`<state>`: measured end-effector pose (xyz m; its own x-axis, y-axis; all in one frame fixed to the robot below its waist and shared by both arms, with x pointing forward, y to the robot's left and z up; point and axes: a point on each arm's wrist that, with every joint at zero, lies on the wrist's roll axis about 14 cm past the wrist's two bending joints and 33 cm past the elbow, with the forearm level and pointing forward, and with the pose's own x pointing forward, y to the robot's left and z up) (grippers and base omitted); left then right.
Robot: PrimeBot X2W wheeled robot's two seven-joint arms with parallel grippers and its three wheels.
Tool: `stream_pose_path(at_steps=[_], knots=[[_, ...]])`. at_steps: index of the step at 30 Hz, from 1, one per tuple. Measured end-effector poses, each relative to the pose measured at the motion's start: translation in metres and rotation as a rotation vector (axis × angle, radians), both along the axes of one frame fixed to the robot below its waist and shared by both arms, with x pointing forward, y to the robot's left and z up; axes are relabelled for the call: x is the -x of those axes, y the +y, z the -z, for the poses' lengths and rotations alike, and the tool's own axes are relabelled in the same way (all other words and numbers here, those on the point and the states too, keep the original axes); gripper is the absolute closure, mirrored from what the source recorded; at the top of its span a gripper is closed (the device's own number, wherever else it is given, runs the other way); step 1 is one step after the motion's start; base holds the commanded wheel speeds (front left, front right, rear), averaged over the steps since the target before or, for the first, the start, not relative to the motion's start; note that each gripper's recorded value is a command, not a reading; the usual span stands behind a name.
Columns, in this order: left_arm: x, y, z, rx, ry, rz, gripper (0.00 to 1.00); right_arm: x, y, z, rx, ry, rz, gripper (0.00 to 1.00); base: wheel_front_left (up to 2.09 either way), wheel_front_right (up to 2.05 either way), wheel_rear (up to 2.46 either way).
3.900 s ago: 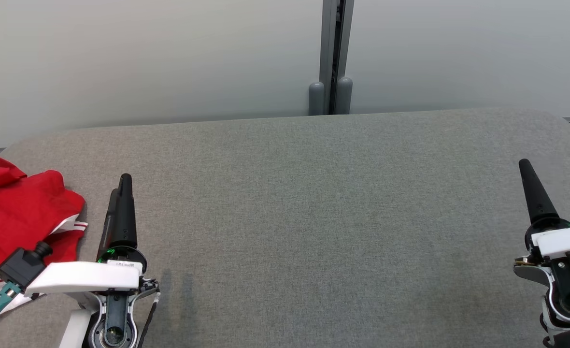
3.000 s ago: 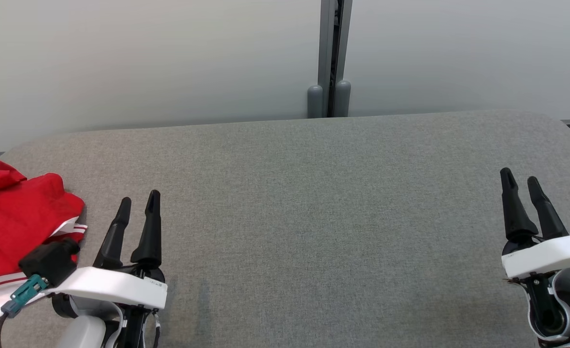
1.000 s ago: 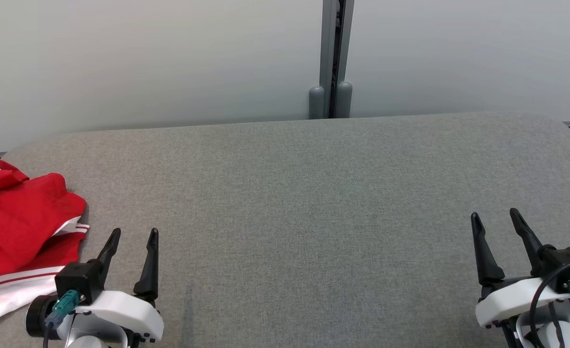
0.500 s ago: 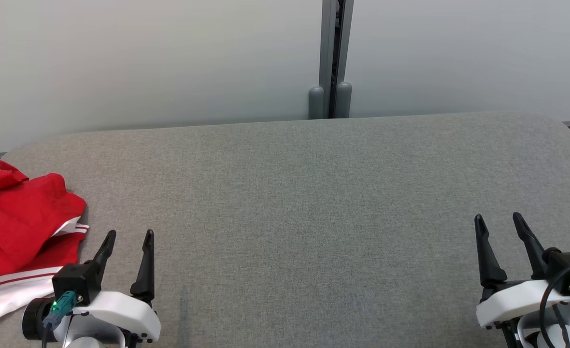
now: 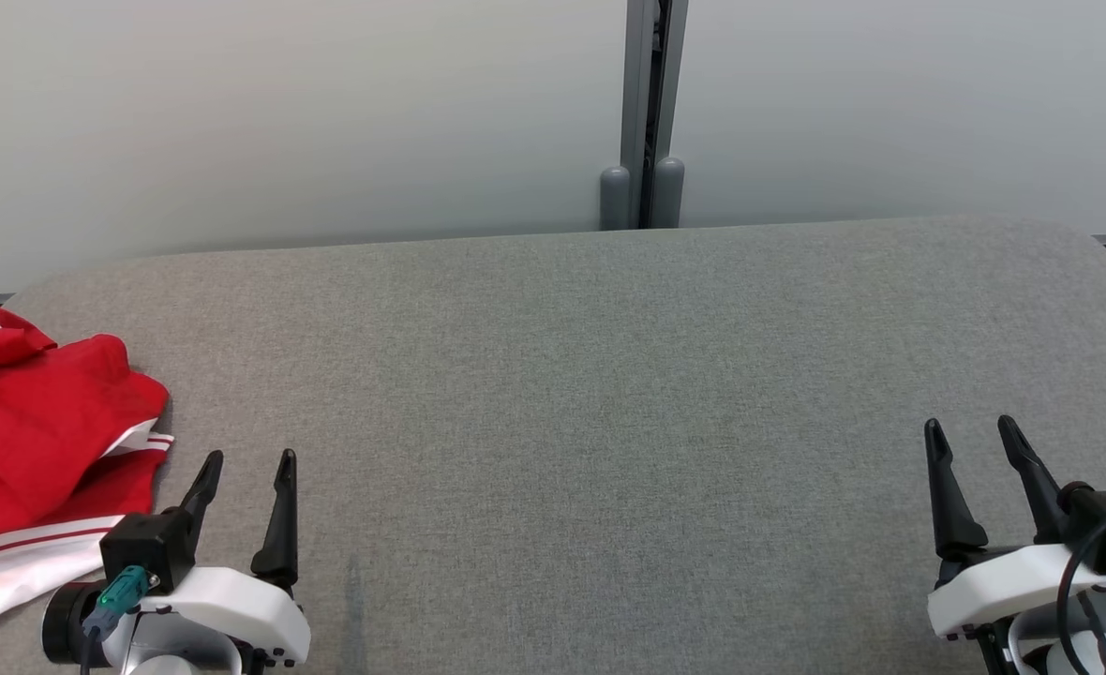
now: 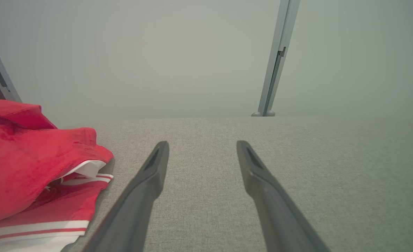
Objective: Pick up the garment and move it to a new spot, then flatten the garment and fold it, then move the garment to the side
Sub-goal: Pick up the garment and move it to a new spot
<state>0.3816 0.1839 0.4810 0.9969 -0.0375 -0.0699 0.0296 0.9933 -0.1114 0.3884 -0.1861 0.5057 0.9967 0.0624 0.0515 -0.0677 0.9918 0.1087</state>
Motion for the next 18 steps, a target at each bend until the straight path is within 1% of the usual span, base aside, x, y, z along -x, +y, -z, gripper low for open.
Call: stream_pose_path(at_steps=[10,18], knots=[[0.001,0.003,0.001,0.019,0.003,-0.014,0.0,-0.002,0.002,-0.002,-0.009,-0.005,-0.005,0.0,0.0,0.0,0.0],[0.004,0.019,-0.005,0.018,-0.017,-0.06,0.0,-0.008,0.015,-0.006,-0.028,-0.015,-0.041,0.0,0.0,0.0,0.0]])
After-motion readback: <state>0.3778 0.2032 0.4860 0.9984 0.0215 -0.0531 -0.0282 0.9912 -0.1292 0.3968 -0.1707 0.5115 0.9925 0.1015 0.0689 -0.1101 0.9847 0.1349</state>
